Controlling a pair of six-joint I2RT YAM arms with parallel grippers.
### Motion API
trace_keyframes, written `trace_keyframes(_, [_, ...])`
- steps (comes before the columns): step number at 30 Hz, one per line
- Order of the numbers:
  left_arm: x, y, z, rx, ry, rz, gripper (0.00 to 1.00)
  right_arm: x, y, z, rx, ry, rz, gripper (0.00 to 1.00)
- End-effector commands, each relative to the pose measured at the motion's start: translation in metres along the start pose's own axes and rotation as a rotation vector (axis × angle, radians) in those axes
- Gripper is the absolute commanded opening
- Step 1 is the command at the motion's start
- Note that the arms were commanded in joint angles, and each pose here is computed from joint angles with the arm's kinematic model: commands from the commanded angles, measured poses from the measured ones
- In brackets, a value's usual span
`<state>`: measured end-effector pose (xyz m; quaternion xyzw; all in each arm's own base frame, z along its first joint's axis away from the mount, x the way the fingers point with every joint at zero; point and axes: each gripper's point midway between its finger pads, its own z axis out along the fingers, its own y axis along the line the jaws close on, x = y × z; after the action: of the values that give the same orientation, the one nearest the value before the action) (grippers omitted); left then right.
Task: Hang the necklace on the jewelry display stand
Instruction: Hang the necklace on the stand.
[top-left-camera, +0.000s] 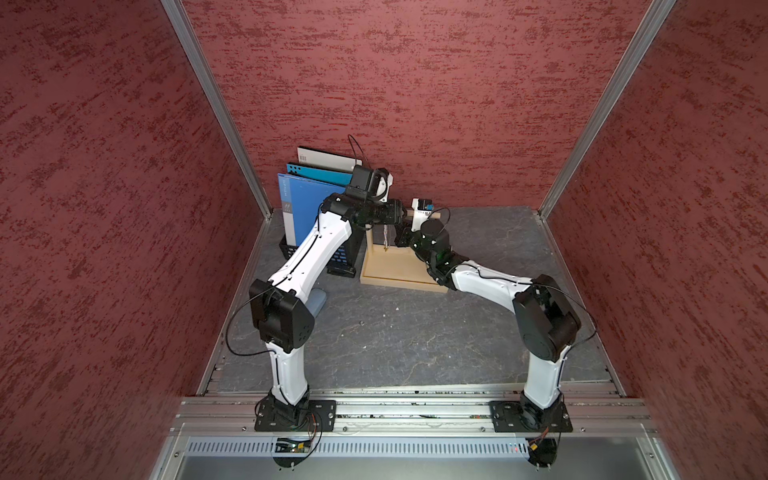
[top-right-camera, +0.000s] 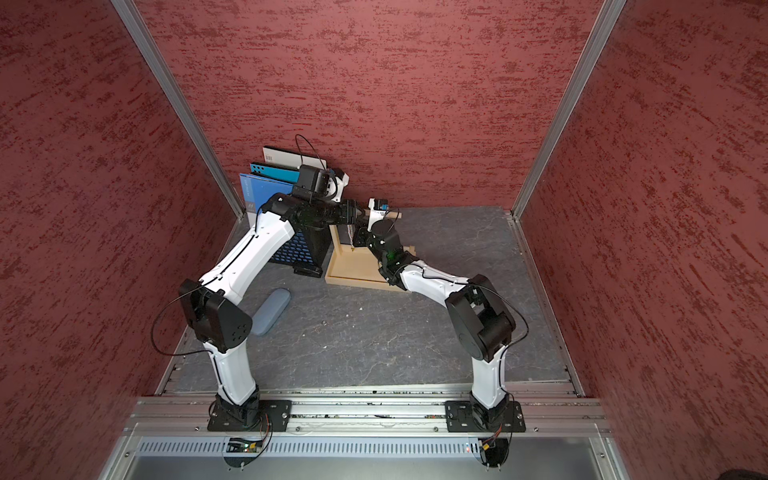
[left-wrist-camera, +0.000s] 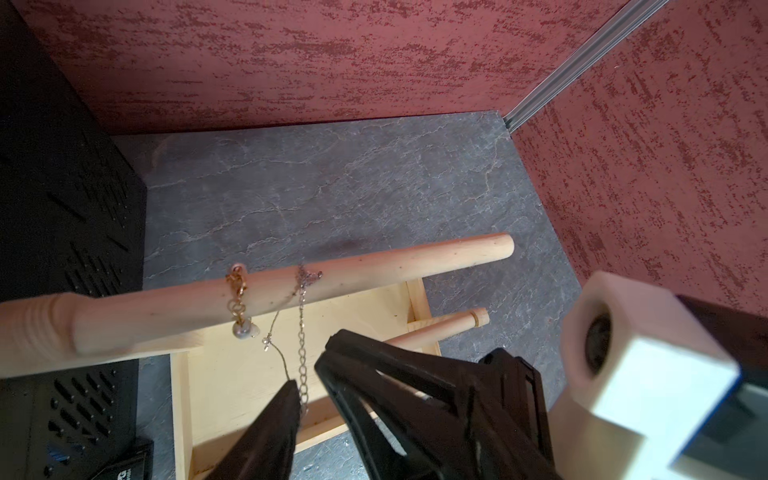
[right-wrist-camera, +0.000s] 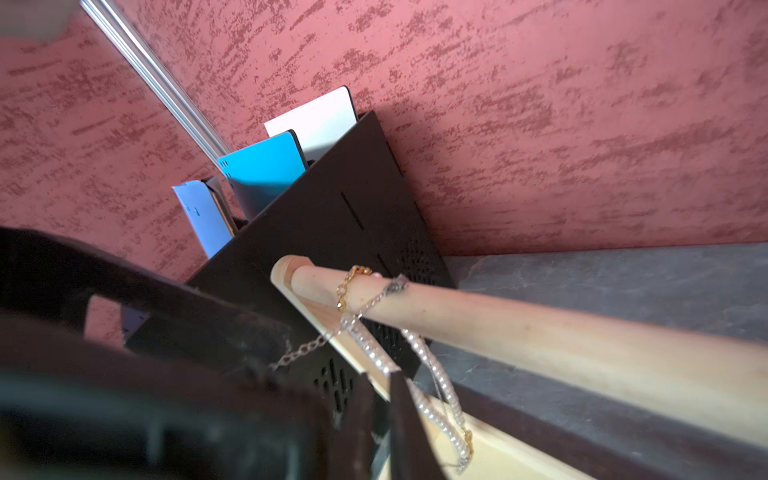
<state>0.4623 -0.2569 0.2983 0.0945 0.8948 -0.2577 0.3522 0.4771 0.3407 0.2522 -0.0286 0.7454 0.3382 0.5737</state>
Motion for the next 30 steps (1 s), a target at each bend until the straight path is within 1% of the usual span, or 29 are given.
trace_keyframes(1, [-0.008,-0.011,-0.007,0.044,-0.027,0.008,0.62,-0.001,0.012,-0.013,-0.054,-0.005,-0.019,0.21])
trace_keyframes(8, [-0.006,-0.016,0.0,0.061,-0.015,-0.001,0.61,0.0,0.019,-0.008,-0.084,-0.005,-0.045,0.28])
trace_keyframes(18, [-0.007,-0.024,0.005,0.083,-0.014,-0.012,0.61,-0.004,0.025,0.004,-0.103,-0.016,-0.055,0.28])
trace_keyframes(20, [-0.006,-0.026,0.006,0.088,-0.012,-0.013,0.6,-0.005,0.025,0.005,-0.102,-0.02,-0.058,0.24])
trace_keyframes(21, [-0.007,-0.026,0.006,0.089,-0.014,-0.012,0.6,-0.006,0.025,0.006,-0.1,-0.021,-0.058,0.21])
trace_keyframes(22, [-0.006,-0.027,0.006,0.089,-0.011,-0.012,0.6,-0.006,0.024,0.007,-0.093,-0.023,-0.058,0.16])
trace_keyframes(24, [-0.006,-0.026,0.006,0.086,-0.013,-0.011,0.6,-0.007,0.022,0.007,-0.08,-0.025,-0.063,0.03])
trace_keyframes(25, [-0.006,-0.026,0.005,0.081,-0.014,-0.01,0.6,-0.006,0.021,0.006,-0.071,-0.023,-0.064,0.0])
trace_keyframes(30, [-0.007,-0.018,0.001,0.049,-0.023,0.007,0.6,-0.007,0.008,0.0,-0.008,-0.03,-0.071,0.0])
